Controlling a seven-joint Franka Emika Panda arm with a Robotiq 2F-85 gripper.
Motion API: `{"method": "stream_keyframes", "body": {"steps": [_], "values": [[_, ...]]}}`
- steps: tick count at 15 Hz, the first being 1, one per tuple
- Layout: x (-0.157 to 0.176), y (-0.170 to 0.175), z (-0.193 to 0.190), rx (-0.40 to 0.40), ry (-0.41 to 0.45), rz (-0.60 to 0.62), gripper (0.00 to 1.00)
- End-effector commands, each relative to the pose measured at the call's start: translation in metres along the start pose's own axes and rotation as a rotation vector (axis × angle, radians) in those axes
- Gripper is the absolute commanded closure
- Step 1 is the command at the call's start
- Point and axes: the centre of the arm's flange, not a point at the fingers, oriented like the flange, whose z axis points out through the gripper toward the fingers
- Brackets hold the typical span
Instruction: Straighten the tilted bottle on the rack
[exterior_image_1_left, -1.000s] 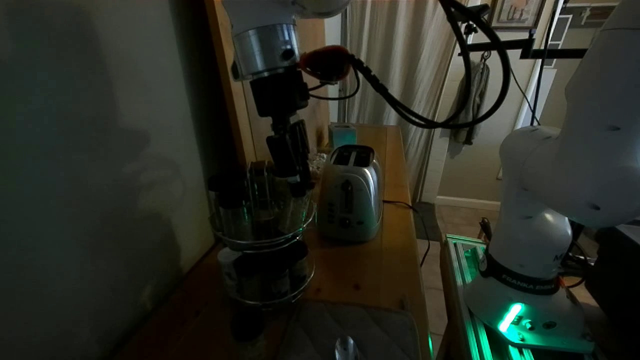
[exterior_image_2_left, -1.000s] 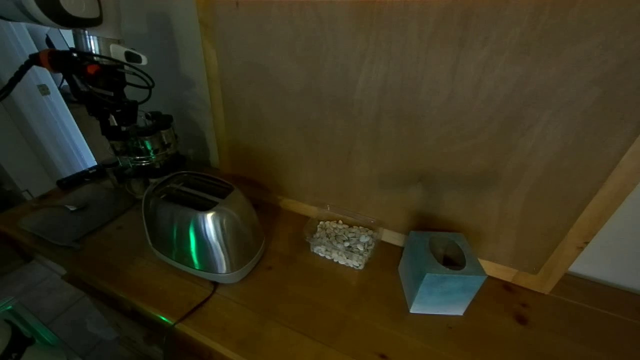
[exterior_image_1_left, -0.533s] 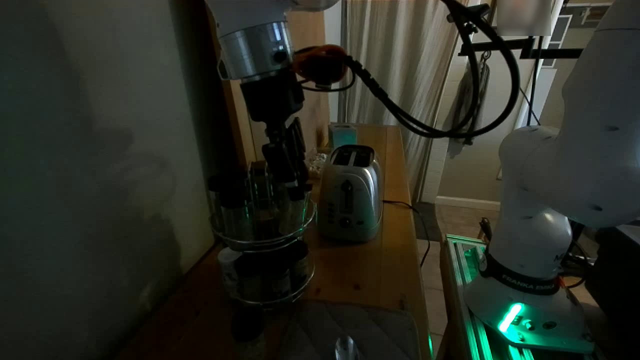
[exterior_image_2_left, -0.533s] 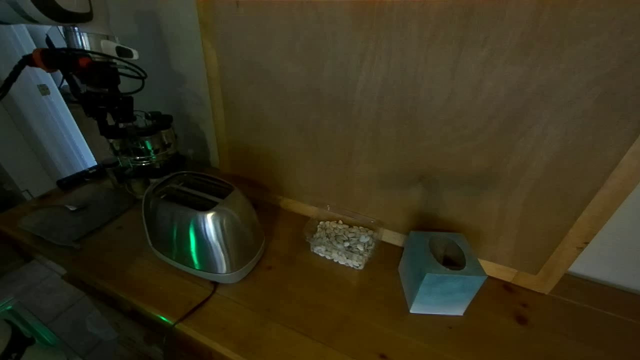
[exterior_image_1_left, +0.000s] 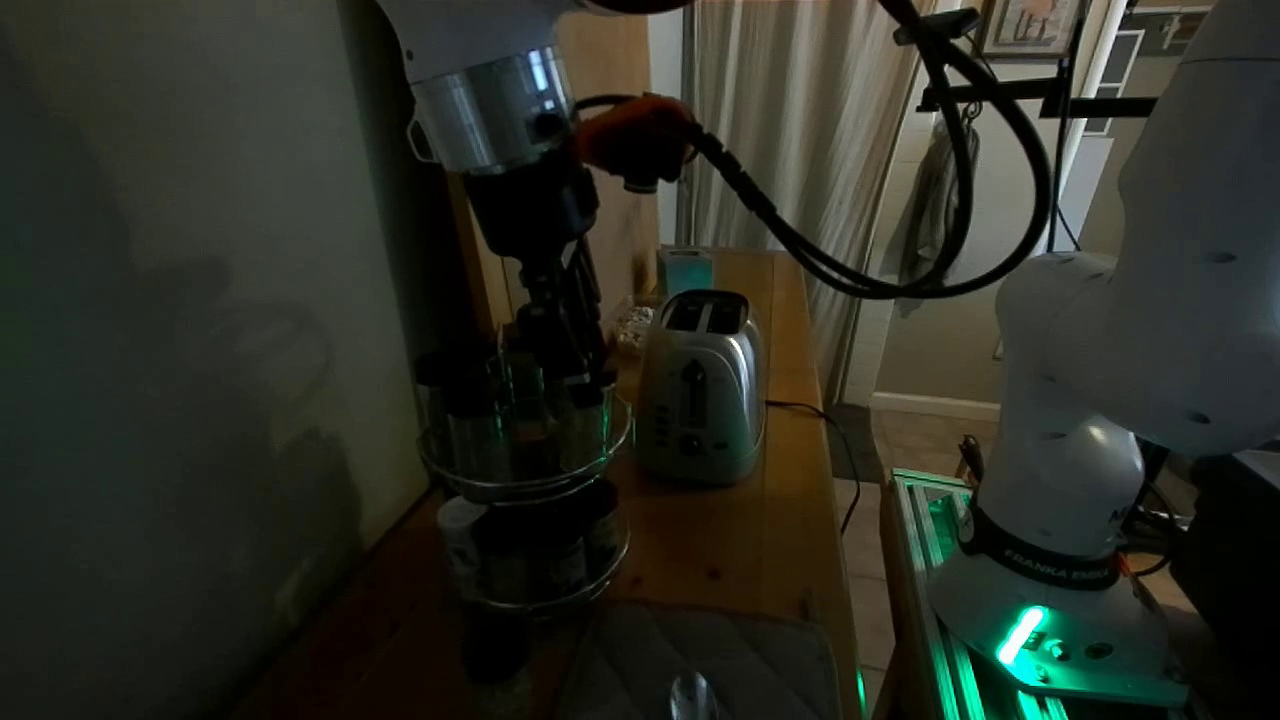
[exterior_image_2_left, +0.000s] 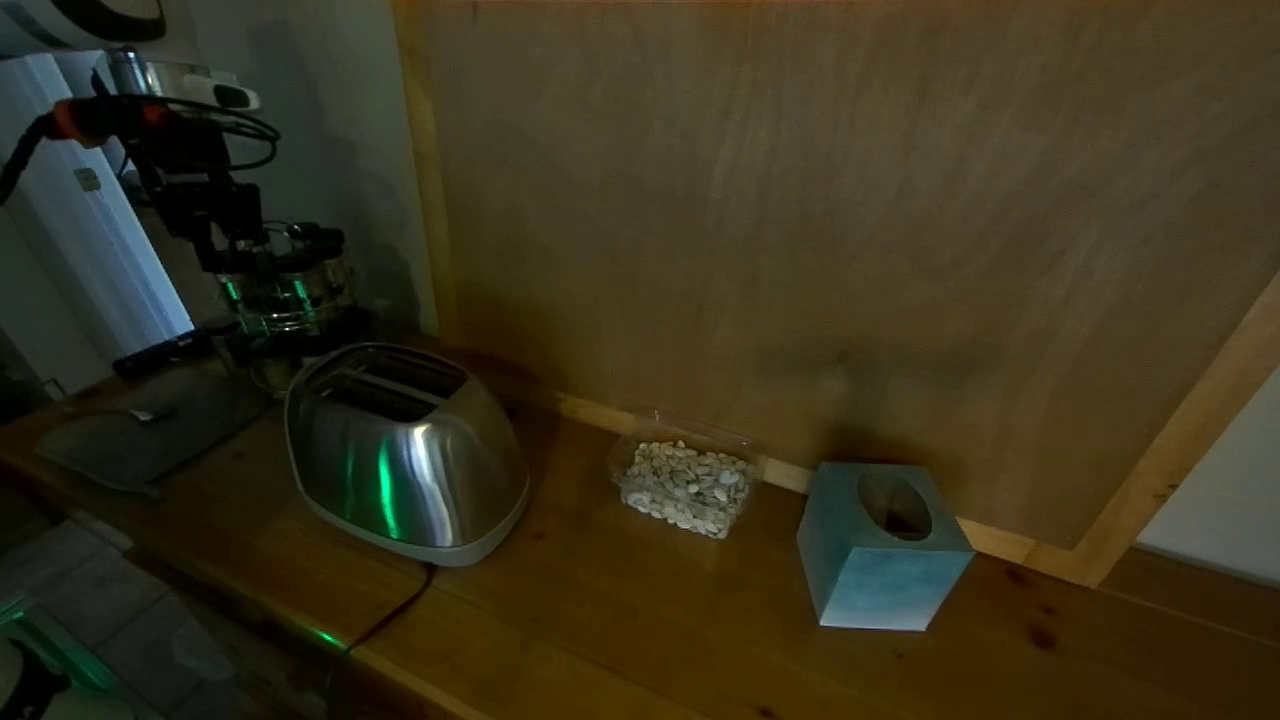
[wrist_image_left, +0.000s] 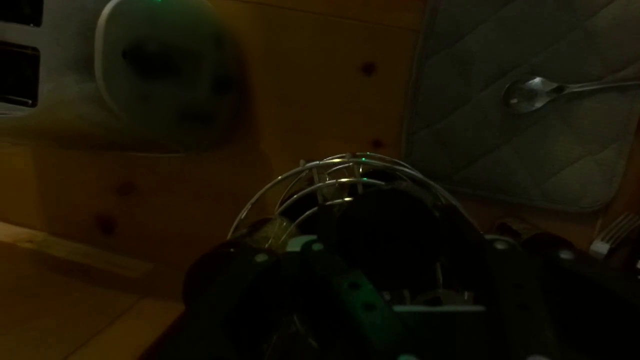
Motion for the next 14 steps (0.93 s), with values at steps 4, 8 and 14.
{"method": "stream_keyframes", "body": {"steps": [4,8,14], "values": [[0.011,-0.011,-0.005,-0.052,-0.009,-0.009,0.12],[0.011,-0.011,-0.007,-0.045,-0.001,-0.007,0.0],[-0.003,0.011,-0.048,0.01,0.08,0.056,0.0]]}}
